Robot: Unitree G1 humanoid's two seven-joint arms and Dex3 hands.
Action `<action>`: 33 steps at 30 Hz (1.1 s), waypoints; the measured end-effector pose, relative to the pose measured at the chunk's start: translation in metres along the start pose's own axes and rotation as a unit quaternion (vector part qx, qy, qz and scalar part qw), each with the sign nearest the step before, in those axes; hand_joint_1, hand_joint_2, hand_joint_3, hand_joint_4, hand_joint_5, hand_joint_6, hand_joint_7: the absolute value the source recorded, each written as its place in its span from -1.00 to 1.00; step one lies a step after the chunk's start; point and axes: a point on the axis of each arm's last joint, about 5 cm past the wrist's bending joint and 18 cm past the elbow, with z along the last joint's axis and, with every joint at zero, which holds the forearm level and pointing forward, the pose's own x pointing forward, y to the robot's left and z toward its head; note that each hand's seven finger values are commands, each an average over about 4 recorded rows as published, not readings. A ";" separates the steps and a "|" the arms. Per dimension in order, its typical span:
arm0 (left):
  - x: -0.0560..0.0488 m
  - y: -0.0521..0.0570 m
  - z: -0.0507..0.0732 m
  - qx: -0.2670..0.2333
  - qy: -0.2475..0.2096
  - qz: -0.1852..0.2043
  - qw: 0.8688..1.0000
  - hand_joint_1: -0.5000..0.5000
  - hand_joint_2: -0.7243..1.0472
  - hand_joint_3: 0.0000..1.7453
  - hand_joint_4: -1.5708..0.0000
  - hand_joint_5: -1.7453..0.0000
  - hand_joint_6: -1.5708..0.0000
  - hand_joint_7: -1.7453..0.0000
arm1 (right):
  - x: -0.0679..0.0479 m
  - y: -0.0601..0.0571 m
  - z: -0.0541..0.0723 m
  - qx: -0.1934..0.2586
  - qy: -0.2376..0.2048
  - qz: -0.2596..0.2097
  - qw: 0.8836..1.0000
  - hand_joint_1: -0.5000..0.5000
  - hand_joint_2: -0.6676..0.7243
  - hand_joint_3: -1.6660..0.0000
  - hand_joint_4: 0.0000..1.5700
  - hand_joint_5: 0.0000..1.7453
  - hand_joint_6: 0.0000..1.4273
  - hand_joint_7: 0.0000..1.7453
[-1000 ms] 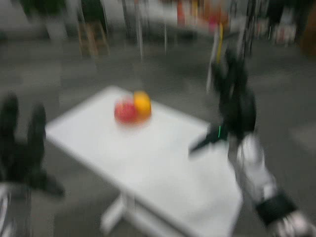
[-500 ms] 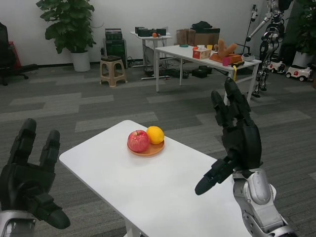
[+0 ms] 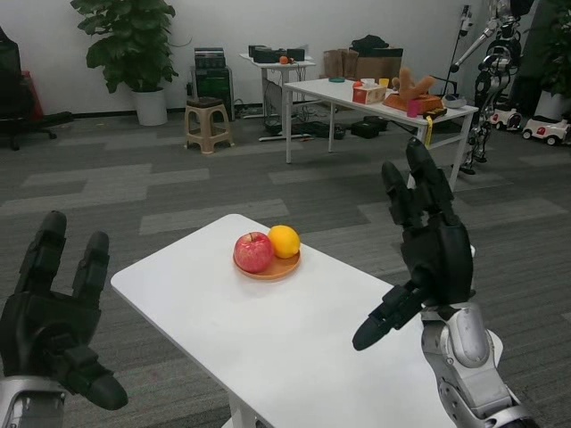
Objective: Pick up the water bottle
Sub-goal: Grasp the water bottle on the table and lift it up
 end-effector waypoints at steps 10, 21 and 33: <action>0.000 0.000 0.000 0.000 0.000 0.000 1.000 -0.96 -1.00 -0.90 1.00 1.00 1.00 1.00 | 0.001 -0.005 0.003 -0.007 -0.015 -0.025 1.000 -0.83 1.00 1.00 -1.00 -1.00 -1.00 -1.00; 0.000 0.000 0.000 -0.001 0.001 -0.001 1.000 -0.96 -1.00 -0.90 1.00 1.00 1.00 1.00 | -0.001 -0.018 0.009 -0.023 -0.035 -0.072 0.996 -0.83 1.00 1.00 -1.00 -1.00 -1.00 -1.00; 0.000 0.000 0.000 -0.001 0.001 0.000 1.000 -0.96 -1.00 -0.93 1.00 1.00 1.00 1.00 | -0.022 -0.032 0.009 -0.044 -0.035 -0.154 0.986 -0.83 1.00 1.00 -0.99 -1.00 -1.00 -1.00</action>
